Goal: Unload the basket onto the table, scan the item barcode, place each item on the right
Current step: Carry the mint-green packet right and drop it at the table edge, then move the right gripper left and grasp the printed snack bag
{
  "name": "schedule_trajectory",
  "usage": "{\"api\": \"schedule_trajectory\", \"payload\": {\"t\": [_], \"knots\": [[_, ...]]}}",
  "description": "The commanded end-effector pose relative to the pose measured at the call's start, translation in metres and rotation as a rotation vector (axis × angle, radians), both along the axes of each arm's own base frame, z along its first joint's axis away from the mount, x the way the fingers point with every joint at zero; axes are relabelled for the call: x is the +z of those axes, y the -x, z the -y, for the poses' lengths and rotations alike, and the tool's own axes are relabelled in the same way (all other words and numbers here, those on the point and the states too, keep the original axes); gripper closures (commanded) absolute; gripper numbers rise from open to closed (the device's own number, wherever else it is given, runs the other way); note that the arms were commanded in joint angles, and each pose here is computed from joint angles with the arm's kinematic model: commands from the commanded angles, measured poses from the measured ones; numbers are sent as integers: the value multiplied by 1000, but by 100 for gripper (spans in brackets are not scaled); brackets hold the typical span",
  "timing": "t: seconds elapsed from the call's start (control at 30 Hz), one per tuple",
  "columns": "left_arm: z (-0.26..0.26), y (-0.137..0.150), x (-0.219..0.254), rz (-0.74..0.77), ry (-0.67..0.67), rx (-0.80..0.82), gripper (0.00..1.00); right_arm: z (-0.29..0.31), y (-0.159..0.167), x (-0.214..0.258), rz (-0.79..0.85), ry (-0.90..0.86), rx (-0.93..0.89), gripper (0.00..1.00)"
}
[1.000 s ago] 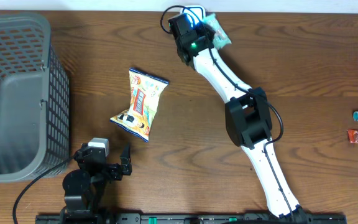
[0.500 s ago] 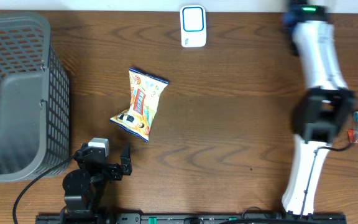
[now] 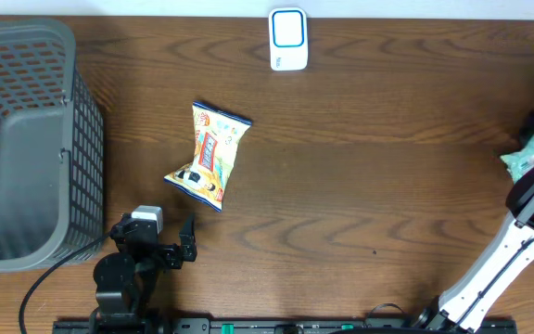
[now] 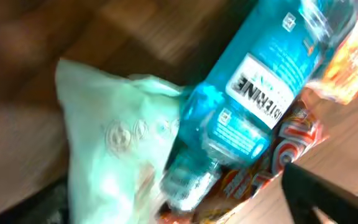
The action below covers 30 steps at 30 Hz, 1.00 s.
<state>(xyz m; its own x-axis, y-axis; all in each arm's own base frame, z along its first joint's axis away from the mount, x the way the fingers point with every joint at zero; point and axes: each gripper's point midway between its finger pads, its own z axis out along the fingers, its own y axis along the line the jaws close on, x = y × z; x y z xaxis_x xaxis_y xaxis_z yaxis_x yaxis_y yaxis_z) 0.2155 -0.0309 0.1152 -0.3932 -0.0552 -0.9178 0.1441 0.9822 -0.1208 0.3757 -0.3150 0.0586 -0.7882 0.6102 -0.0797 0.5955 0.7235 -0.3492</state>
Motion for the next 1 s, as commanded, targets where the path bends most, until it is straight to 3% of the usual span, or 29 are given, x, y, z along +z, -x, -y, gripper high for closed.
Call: {"api": "schedule_trajectory", "payload": {"t": [0.0,0.2,0.4,0.73,0.97], "knots": [[1,2,-10,-29,7,-2,1,-48,-63,65,396,-264,-17,1],[1,2,-10,-29,7,-2,1,-161,-104,187,784,-712,188,1],[1,2,-10,-29,7,-2,2,-290,-110,226,748,-865,342,1],[1,2,-10,-29,7,-2,1,-602,-82,159,483,-875,946,1],[1,2,-10,-29,7,-2,1,-724,-50,66,440,-615,1001,1]]}}
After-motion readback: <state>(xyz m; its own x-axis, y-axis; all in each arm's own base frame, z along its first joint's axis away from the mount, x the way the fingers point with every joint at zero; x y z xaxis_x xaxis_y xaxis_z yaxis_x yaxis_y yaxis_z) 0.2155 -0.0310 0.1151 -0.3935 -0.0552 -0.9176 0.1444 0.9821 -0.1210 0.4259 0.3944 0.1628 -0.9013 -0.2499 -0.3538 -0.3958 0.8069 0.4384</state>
